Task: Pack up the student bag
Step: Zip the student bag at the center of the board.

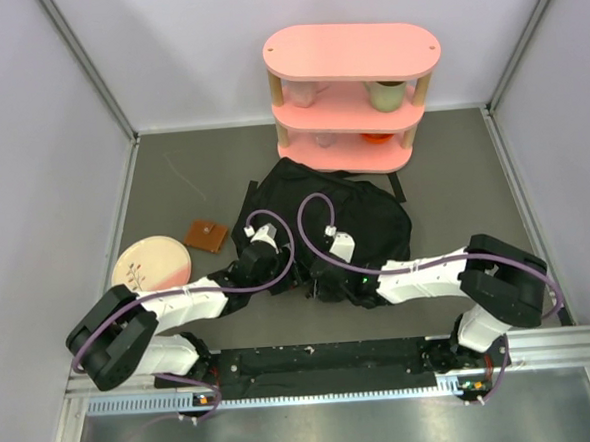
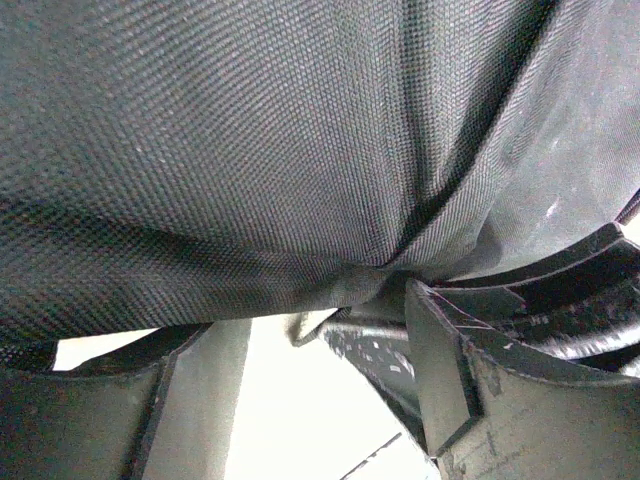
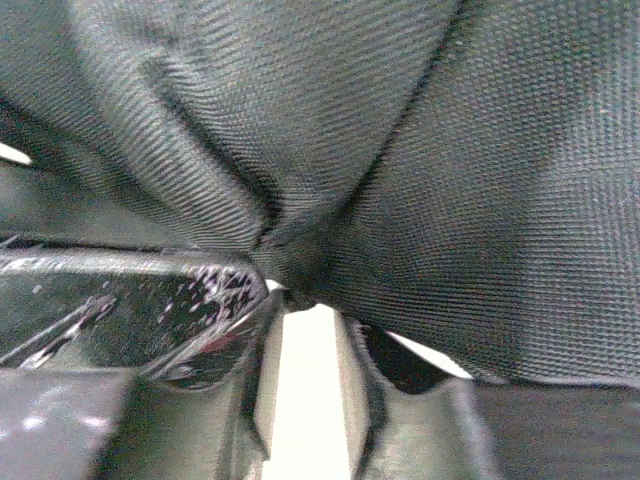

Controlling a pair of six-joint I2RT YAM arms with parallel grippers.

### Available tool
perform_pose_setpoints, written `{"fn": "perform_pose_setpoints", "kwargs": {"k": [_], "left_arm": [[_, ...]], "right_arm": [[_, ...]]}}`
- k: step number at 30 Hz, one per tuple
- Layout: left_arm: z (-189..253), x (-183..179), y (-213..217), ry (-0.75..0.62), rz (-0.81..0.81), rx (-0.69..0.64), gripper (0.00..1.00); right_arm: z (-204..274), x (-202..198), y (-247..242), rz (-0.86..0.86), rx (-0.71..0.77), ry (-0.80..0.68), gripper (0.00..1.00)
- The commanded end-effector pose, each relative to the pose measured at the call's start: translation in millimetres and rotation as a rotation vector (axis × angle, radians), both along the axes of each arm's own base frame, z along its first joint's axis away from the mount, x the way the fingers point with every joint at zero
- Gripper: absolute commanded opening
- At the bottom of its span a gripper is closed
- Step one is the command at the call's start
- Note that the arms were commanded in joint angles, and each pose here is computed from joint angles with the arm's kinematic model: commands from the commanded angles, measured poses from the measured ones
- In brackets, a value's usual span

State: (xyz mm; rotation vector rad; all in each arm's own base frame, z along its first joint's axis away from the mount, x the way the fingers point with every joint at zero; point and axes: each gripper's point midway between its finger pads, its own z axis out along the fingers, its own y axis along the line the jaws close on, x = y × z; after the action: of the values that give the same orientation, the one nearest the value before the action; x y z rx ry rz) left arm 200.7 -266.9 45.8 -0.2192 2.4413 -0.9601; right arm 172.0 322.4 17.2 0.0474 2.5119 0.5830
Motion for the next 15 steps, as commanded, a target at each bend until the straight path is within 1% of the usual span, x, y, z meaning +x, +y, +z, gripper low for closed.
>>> {"fn": "perform_pose_setpoints", "kwargs": {"k": [1, 3, 6, 7, 11, 12, 15], "left_arm": [[18, 2, -13, -0.031, -0.022, -0.066, 0.67], [16, 2, -13, -0.025, -0.025, -0.063, 0.67], [13, 1, -13, -0.016, -0.027, -0.058, 0.67], [13, 1, -13, -0.016, -0.028, -0.059, 0.67], [13, 0, -13, -0.019, -0.034, -0.058, 0.67], [15, 0, -14, -0.026, -0.042, -0.056, 0.67], [15, 2, -13, -0.036, -0.04, -0.044, 0.67]], "right_arm": [[-67, -23, -73, -0.097, -0.321, 0.138, 0.22], [-70, -25, -76, -0.103, -0.335, 0.149, 0.15], [-71, -27, -85, -0.105, -0.365, 0.148, 0.02], [-70, -28, -88, -0.106, -0.372, 0.146, 0.0], [-65, -34, -102, -0.092, -0.37, 0.133, 0.0], [-57, -33, -100, -0.091, -0.338, 0.116, 0.0], [-47, -35, -107, -0.069, -0.307, 0.083, 0.0]]}}
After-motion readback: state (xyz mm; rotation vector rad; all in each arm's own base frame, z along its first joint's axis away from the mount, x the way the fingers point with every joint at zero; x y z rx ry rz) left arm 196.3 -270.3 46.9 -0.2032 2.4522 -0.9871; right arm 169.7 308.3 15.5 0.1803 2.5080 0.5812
